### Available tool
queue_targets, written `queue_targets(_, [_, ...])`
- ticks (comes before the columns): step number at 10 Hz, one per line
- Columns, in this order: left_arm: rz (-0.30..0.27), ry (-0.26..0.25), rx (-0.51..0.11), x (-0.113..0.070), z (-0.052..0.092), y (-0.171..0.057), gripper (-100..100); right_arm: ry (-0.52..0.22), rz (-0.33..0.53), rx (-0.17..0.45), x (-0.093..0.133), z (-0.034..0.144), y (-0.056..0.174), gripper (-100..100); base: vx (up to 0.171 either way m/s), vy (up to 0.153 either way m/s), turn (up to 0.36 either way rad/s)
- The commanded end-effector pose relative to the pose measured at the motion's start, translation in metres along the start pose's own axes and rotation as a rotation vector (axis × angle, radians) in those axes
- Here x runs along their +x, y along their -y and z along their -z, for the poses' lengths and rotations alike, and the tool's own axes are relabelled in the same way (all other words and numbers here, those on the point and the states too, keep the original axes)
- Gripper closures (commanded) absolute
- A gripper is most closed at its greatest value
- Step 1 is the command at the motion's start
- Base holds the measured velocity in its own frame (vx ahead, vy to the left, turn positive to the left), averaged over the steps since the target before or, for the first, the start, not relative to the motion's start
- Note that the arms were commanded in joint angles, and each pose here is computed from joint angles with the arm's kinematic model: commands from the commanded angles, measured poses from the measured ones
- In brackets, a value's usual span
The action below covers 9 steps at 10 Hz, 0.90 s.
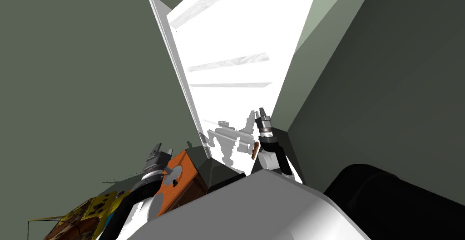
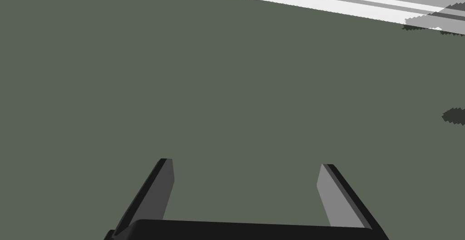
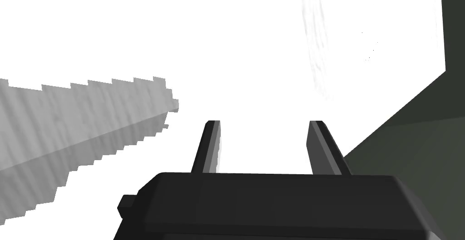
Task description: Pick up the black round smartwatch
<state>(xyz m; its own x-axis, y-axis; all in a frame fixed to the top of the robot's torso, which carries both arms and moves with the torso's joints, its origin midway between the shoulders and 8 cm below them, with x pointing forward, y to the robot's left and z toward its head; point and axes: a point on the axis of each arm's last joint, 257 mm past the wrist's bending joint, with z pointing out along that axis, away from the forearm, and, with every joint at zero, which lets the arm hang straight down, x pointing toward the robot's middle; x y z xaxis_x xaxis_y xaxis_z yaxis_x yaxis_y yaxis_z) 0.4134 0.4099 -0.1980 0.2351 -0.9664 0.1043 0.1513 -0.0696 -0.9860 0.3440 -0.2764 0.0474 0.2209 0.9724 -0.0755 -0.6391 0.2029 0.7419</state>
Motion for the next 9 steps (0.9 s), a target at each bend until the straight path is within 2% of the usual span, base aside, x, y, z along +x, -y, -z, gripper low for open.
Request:
queue_targets(1, [0.016, 0.023, -0.048, -0.014, 0.003, -0.021, -100, 0.0, 0.0, 0.0, 0.0, 0.0, 0.0, 0, 0.123, -0.1, 0.038])
queue_targets(3, [0.067, 0.085, -0.16, -0.043, 0.013, -0.062, -100, 0.0, 0.0, 0.0, 0.0, 0.0, 0.0, 0, 0.123, -0.086, 0.06])
queue_targets(4, [0.067, 0.087, -0.165, -0.044, 0.014, -0.064, -100, 0.0, 0.0, 0.0, 0.0, 0.0, 0.0, 0, 0.115, -0.068, 0.032])
queue_targets(6, [0.12, 0.154, -0.276, -0.071, 0.032, -0.105, -100, 0.0, 0.0, 0.0, 0.0, 0.0, 0.0, 0, 0.122, -0.057, 0.066])
queue_targets(8, [0.12, 0.156, -0.282, -0.072, 0.033, -0.108, -100, 0.0, 0.0, 0.0, 0.0, 0.0, 0.0, 0, 0.093, -0.041, 0.012])
queue_targets(9, [0.147, 0.191, -0.339, -0.085, 0.044, -0.128, -100, 0.0, 0.0, 0.0, 0.0, 0.0, 0.0, 0, 0.054, -0.021, 0.051])
